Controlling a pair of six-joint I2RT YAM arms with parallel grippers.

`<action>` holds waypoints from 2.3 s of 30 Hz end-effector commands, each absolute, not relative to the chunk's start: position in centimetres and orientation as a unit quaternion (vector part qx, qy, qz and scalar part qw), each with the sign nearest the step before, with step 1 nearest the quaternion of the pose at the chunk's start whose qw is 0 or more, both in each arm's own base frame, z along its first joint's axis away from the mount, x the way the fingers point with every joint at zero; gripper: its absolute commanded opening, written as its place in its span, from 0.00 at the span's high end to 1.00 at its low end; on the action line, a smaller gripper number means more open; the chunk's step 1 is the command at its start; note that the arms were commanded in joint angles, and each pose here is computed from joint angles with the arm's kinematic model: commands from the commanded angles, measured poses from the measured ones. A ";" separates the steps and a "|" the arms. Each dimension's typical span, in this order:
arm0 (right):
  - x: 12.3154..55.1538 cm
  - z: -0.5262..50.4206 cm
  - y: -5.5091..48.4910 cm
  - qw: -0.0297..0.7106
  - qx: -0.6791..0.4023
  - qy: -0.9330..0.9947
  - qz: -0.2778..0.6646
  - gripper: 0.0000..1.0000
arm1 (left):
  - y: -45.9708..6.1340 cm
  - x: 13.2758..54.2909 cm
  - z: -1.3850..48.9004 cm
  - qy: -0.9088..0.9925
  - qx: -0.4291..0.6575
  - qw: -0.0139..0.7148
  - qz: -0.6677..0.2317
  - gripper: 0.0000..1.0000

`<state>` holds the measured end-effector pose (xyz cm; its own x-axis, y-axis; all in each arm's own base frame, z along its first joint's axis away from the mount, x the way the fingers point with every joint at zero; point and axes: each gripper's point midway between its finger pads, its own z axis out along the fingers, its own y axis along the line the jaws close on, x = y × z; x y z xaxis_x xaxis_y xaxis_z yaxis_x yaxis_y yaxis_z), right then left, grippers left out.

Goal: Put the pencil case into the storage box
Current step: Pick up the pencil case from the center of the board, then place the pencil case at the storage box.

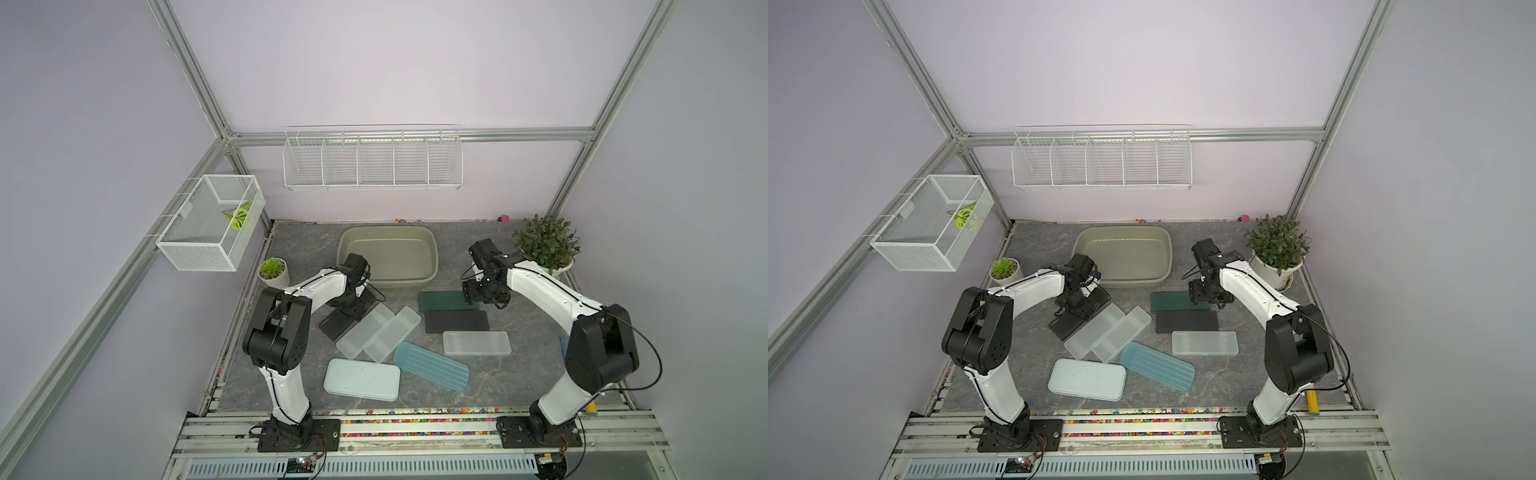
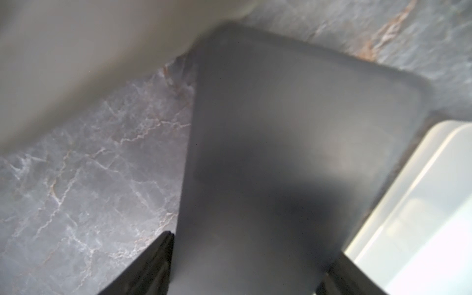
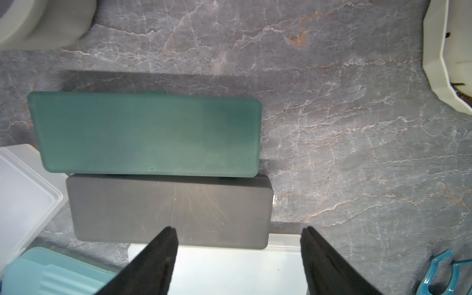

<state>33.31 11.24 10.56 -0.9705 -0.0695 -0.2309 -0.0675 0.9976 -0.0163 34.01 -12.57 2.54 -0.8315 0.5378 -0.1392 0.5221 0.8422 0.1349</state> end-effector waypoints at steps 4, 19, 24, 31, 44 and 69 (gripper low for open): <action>33.1 11.0 11.1 0.120 -0.035 0.992 -0.001 0.20 | -12.0 33.0 3.5 0.960 0.262 0.077 0.056 0.29; 34.4 11.1 12.0 0.129 -0.027 0.991 0.016 0.21 | -12.5 34.1 13.7 0.963 0.203 0.177 0.031 0.40; 34.5 11.0 12.2 0.127 -0.026 0.991 0.021 0.21 | -15.1 39.2 17.7 0.955 0.168 0.245 0.000 0.40; 34.5 11.4 12.3 0.133 -0.025 0.991 0.024 0.21 | -18.1 47.0 18.9 0.945 0.114 0.307 -0.018 0.43; 35.3 11.5 12.3 0.137 -0.018 0.990 0.027 0.22 | -18.5 54.4 14.8 0.944 0.060 0.321 0.038 0.43; 35.4 9.8 11.2 0.103 0.026 0.993 0.054 0.19 | -15.5 56.2 7.0 0.972 0.035 0.232 0.021 0.22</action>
<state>35.48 11.04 9.98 -0.9754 0.0381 -0.2173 0.0186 0.9957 0.0910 56.01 -15.07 6.60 -0.8918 0.0806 -0.4452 0.0543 0.9960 0.0716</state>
